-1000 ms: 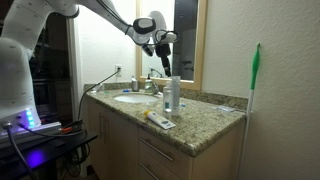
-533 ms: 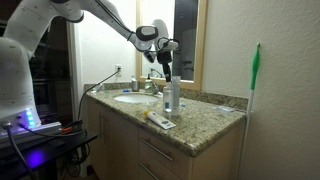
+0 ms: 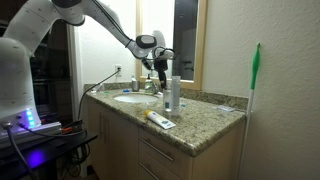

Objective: Move the clear bottle on the counter to the left

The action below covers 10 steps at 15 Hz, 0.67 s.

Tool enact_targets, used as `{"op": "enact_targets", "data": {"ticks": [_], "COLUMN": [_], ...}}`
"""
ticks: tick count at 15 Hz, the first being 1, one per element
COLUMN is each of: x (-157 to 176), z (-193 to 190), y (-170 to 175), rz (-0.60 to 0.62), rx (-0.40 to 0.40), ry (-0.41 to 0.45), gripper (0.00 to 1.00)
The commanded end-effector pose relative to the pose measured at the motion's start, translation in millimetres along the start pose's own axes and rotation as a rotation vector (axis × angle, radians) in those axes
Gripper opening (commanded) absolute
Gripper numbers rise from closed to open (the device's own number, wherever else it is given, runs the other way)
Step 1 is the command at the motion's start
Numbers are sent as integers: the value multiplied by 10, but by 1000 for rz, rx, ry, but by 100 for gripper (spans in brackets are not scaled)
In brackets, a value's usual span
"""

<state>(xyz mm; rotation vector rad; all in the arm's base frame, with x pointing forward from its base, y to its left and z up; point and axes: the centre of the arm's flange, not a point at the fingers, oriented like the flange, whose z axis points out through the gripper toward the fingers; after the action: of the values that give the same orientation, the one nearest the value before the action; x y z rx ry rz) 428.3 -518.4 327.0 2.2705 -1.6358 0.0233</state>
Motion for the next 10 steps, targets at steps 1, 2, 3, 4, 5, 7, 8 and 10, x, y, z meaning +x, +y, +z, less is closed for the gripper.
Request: {"op": "enact_targets", "data": {"ticks": [1,2,3,4,5,7,8,10], "x": [-14,8,45,82,123,90,88,80], "z": [3,18,42,54,81,19,25,17], "y": [-28,3,50,95,153,127,125,100], "rz": [-1,23,44,55,72,57,57,53], "rx": [-1,-31,-56,-69,-93,-58,-58,-57], "ry": [0,32,61,83,100,60,59,60], "gripper": [100,100,100,100,100,100,100,100]}}
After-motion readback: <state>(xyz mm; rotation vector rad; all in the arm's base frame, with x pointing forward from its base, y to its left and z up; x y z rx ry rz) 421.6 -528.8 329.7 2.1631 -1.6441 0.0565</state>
